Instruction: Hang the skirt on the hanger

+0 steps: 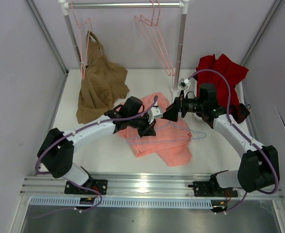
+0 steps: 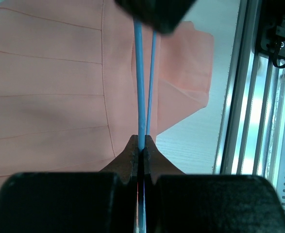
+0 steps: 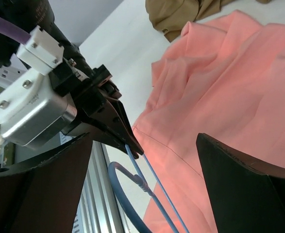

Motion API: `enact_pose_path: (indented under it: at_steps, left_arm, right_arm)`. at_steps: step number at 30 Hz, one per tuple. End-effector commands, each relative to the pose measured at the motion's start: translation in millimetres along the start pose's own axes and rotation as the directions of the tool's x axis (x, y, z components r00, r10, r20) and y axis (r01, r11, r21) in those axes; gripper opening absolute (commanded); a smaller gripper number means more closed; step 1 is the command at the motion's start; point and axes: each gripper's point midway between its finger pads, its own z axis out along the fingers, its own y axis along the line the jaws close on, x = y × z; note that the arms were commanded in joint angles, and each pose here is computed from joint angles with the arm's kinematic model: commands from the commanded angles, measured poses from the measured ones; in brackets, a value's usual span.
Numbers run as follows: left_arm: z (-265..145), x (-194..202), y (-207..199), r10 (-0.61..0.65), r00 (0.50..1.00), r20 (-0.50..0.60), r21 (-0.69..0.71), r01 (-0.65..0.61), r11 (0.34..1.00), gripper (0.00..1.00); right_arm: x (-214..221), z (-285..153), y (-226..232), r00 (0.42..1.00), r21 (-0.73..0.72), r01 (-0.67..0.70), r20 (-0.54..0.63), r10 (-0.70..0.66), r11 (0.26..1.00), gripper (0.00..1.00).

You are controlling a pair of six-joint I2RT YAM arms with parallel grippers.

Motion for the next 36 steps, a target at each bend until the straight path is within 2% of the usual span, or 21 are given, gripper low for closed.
enact_pose_path:
  at_steps: [1, 6, 14, 22, 36]
  left_arm:
    - [-1, -24, -2, 0.068, 0.996, 0.053, 0.021, -0.069, 0.997, 0.0]
    - [1, -20, 4, 0.06, 0.998, 0.035, 0.002, -0.06, 0.998, 0.0]
    - [-2, -18, 15, 0.04, 0.999, 0.037, -0.016, -0.039, 0.999, 0.0]
    - [-13, -21, 20, 0.028, 0.997, 0.068, -0.021, -0.027, 0.999, 0.0]
    - [-14, -24, 17, 0.027, 0.997, 0.073, -0.002, -0.027, 1.0, 0.0]
  right_arm:
    - [-8, 0, 3, 0.998, 0.035, 0.067, -0.003, -0.067, 0.997, 0.93]
    - [-5, 1, 4, 0.996, 0.093, 0.085, -0.011, -0.084, 0.992, 0.8]
    - [10, -1, 6, 0.997, 0.117, 0.08, -0.009, -0.08, 0.99, 0.73]
    - [28, 1, 5, 0.999, 0.096, 0.052, -0.013, -0.05, 0.994, 0.75]
    - [40, 10, 6, 0.998, 0.068, 0.048, -0.04, -0.046, 0.997, 0.69]
